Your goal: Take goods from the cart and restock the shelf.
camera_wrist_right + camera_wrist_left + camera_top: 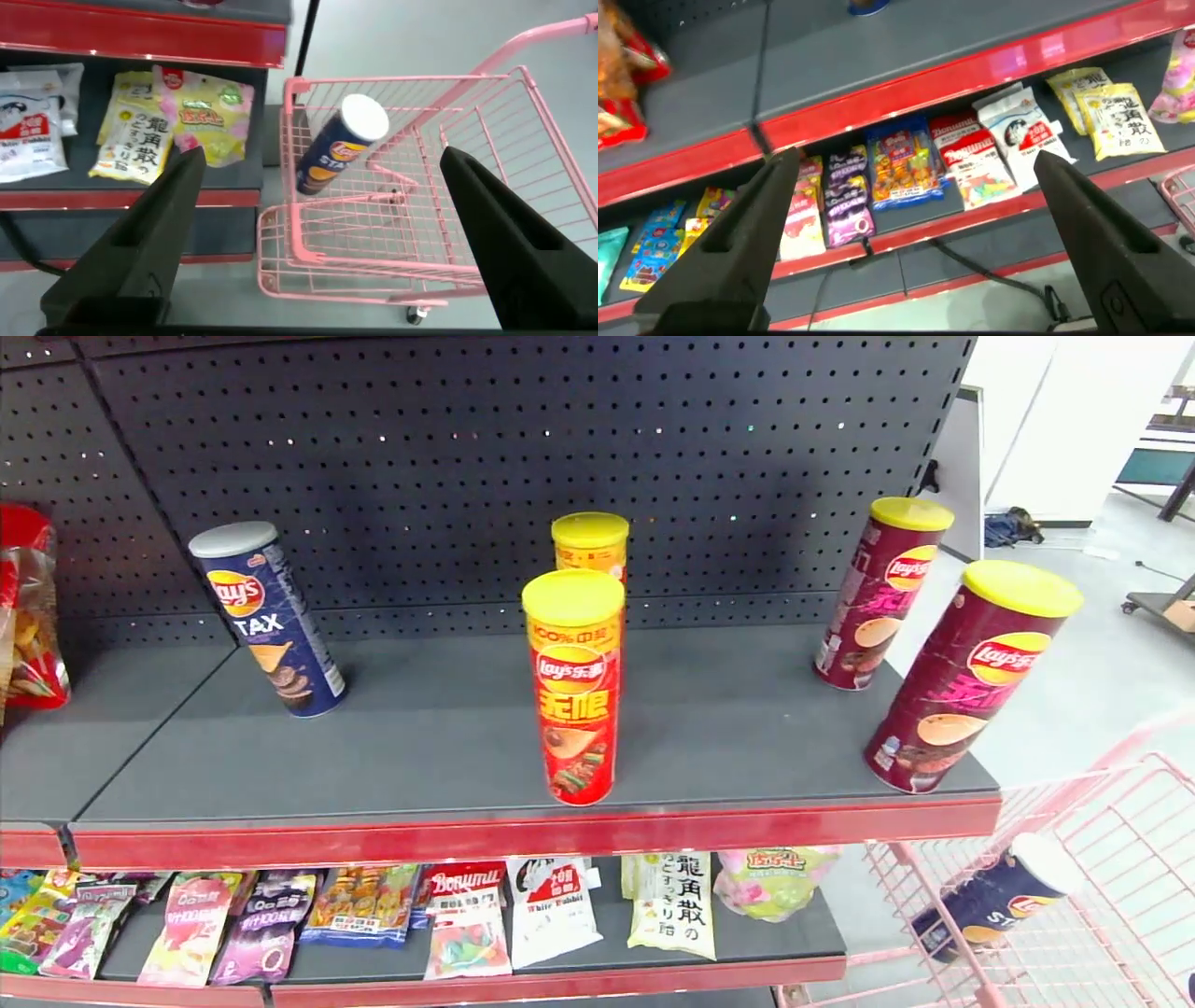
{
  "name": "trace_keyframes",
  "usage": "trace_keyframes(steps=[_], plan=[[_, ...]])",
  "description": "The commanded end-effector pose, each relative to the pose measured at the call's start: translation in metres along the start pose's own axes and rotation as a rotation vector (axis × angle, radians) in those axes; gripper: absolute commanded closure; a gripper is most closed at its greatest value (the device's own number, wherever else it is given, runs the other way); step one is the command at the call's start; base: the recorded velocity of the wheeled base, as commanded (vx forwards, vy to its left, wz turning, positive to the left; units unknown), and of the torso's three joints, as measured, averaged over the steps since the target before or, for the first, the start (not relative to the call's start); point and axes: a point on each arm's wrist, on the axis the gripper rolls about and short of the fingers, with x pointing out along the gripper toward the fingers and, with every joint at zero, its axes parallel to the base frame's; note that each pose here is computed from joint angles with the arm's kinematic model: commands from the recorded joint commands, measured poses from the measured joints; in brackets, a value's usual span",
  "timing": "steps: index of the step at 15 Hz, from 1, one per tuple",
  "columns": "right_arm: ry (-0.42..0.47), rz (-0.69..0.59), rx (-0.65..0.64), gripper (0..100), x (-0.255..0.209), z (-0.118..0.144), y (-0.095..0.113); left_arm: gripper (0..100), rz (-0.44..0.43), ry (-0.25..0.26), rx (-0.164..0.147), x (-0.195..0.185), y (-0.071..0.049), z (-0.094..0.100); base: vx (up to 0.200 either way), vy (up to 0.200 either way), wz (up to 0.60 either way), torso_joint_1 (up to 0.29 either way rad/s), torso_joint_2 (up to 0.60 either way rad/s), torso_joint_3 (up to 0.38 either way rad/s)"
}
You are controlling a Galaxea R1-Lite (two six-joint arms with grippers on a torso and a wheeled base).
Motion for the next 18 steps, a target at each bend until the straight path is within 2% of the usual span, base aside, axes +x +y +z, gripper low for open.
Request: trace_keyframes(steps=[1, 2, 6, 9, 14, 18], plan=[[-0.005, -0.001, 0.001, 0, -0.001, -0.001, 0.0, 0, -0.001, 0.005, -0.001, 0.0, -0.001, -0.002, 0.0, -0.2, 0.0, 0.002, 0.0, 0.002], [-0.003, -0.001, 0.0, 0, 0.0, -0.001, 0.0, 0, -0.003, 0.006, 0.001, 0.001, -0.001, -0.003, 0.0, -0.2, 0.0, -0.002, 0.01, 0.007], [0.011, 0.004, -0.005, 0, 0.001, -0.005, 0.001, 0, -0.013, -0.005, 0.002, -0.001, -0.002, -0.005, 0.0, 0.0, 0.0, 0.0, 0.0, 0.0], [0.022, 0.007, -0.009, 0, 0.002, -0.009, 0.002, 0, -0.047, -0.042, 0.01, -0.005, -0.002, -0.013, 0.0, 0.0, -0.6, 0.001, 0.0, 0.001], [0.024, 0.006, -0.009, 0, 0.002, -0.009, 0.002, 0, -0.076, -0.051, 0.015, -0.005, -0.002, -0.02, 0.0, 0.0, -0.6, 0.002, 0.0, 0.003], [0.028, 0.005, -0.01, 0, 0.002, -0.014, 0.002, 0, -0.074, -0.078, 0.016, -0.008, -0.004, -0.027, 0.0, 0.0, 0.0, 0.0, 0.0, 0.0]])
